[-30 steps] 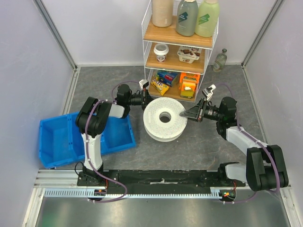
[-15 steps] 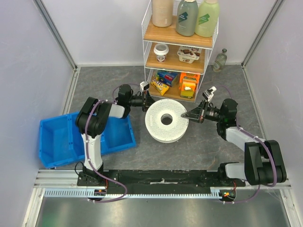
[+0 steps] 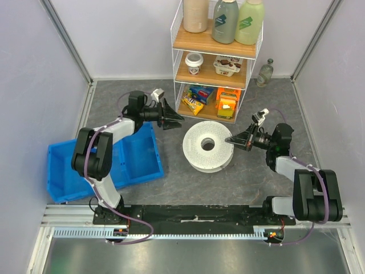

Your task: Wrap the cables

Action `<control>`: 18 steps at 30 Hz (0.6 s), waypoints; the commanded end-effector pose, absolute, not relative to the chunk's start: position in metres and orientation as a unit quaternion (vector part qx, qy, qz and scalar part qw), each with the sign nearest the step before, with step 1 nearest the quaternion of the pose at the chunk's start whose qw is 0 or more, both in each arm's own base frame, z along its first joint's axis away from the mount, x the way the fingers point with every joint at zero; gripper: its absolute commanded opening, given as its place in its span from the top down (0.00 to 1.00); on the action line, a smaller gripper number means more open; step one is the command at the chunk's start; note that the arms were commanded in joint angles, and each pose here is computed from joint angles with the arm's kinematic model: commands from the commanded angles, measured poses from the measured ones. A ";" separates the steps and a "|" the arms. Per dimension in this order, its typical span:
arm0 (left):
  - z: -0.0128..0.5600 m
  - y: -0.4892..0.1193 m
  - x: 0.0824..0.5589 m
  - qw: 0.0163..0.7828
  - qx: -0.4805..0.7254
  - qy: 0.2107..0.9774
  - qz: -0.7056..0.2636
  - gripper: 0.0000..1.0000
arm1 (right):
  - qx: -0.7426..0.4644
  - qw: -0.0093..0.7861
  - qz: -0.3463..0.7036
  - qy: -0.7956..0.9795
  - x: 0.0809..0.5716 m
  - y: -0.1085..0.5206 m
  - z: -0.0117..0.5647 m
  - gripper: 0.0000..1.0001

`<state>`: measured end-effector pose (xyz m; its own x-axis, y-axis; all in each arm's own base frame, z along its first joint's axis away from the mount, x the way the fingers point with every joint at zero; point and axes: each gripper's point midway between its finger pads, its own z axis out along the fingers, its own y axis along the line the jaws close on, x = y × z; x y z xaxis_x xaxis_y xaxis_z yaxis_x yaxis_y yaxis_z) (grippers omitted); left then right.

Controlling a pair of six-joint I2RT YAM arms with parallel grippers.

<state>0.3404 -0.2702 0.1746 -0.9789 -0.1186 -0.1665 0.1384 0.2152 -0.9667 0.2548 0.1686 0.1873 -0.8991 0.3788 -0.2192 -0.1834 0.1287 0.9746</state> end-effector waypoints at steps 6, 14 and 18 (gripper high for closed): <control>0.213 -0.228 0.361 0.201 0.030 0.778 -0.594 0.35 | 0.063 0.214 0.631 0.743 0.270 0.165 0.151 1.00; 0.235 -0.229 0.352 0.218 0.054 0.760 -0.610 0.35 | 0.061 0.199 0.611 0.764 0.285 0.170 0.116 1.00; 0.232 -0.229 0.345 0.212 0.054 0.758 -0.614 0.35 | 0.057 0.204 0.602 0.770 0.293 0.171 0.102 1.00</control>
